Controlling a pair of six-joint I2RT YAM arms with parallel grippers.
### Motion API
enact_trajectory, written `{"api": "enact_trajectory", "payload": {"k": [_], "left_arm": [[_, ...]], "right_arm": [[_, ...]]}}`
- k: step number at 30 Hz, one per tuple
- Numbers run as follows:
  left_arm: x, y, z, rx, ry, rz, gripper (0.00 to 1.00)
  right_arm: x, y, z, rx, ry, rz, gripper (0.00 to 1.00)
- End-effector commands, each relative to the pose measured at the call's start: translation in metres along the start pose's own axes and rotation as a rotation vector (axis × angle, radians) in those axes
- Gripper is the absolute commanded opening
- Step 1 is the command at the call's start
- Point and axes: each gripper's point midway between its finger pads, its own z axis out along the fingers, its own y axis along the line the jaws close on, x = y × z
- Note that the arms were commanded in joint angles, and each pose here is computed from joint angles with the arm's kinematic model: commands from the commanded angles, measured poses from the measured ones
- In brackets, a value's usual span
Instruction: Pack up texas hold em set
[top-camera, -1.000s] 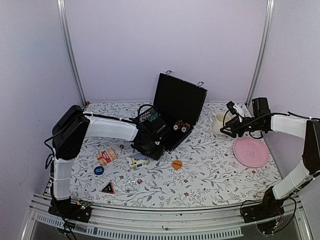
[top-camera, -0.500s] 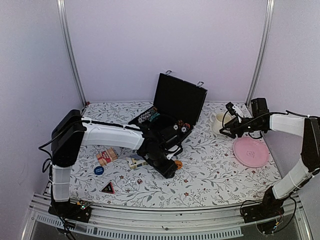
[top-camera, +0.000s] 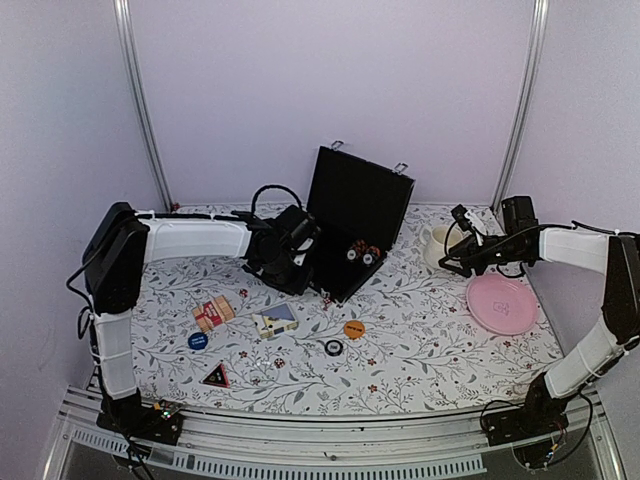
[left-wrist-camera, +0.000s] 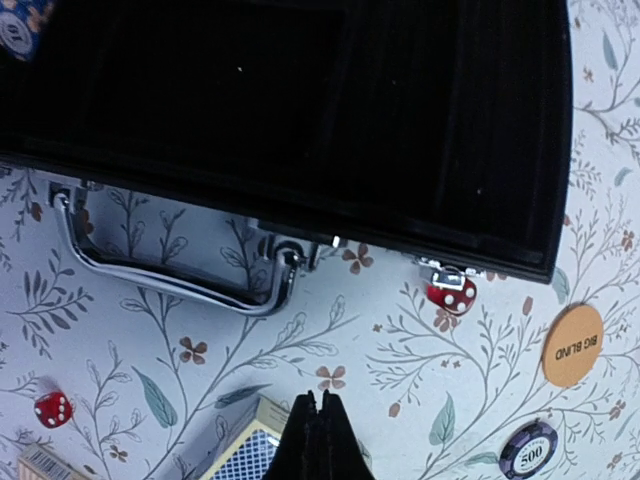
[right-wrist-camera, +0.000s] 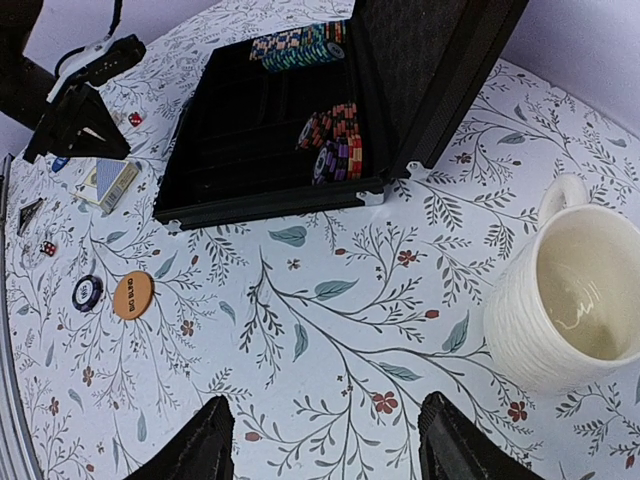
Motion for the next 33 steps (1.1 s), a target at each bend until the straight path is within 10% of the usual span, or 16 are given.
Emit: {"api": "enact_trajectory", "payload": {"k": [1, 33], "left_arm": [[-0.02, -0.004, 0.014, 0.017, -0.059, 0.002, 0.0], [-0.004, -0.077, 0.058, 0.264, -0.053, 0.106, 0.0]], "right_arm": [[-0.01, 0.001, -0.004, -0.008, -0.019, -0.014, 0.58], [-0.001, -0.001, 0.004, -0.022, 0.006, 0.004, 0.58]]}}
